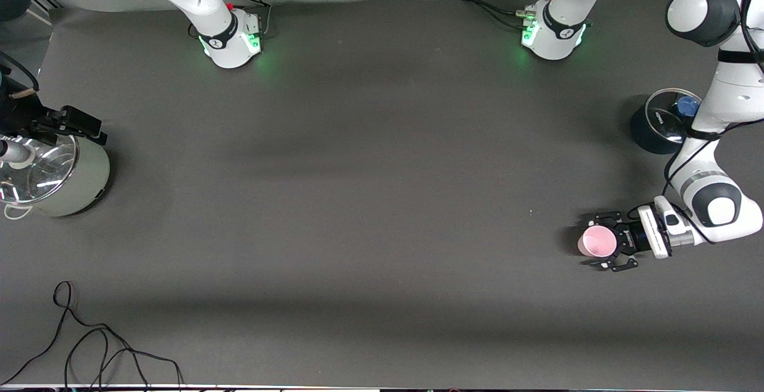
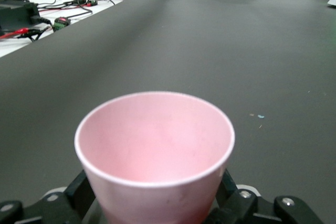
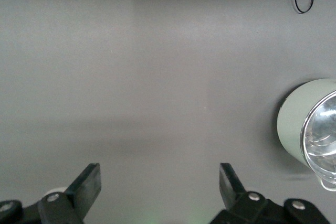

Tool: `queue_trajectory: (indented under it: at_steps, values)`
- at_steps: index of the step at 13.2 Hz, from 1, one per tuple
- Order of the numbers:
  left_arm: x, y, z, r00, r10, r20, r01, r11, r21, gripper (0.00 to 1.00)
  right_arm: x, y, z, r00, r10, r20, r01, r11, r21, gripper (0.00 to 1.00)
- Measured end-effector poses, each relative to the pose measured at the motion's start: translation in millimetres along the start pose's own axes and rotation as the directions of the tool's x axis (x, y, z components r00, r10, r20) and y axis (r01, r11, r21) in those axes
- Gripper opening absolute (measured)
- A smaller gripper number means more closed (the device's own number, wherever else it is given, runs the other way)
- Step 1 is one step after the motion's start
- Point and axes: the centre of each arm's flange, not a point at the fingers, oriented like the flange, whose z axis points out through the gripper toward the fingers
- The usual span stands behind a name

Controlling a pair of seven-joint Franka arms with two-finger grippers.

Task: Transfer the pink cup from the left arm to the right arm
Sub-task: 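Close the left gripper around the pink cup's base, then lift the pink cup and carry it toward the table's middle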

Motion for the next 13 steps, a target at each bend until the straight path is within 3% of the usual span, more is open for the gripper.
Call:
queue_trajectory:
  at_steps: [2,5,9,13]
  values:
    - [-4,0,2,1.0,0.01,-0.001,-0.01,1.0,0.002,0.92,0,0,0,1.0,0.0,0.0,0.0,1.0,0.0,1.0]
    - [0,-3,4,0.999,0.033,-0.012,-0.033,0.999,0.01,0.62,0,0,0,1.0,0.0,0.0,0.0,1.0,0.0,1.0]
    - [15,-9,16,0.998,0.052,-0.039,-0.052,0.999,0.008,0.62,0,0,0,1.0,0.0,0.0,0.0,1.0,0.0,1.0]
    - [88,-33,66,0.994,-0.004,-0.109,0.003,1.0,-0.007,0.62,0,0,0,1.0,0.0,0.002,0.0,1.0,0.0,1.0]
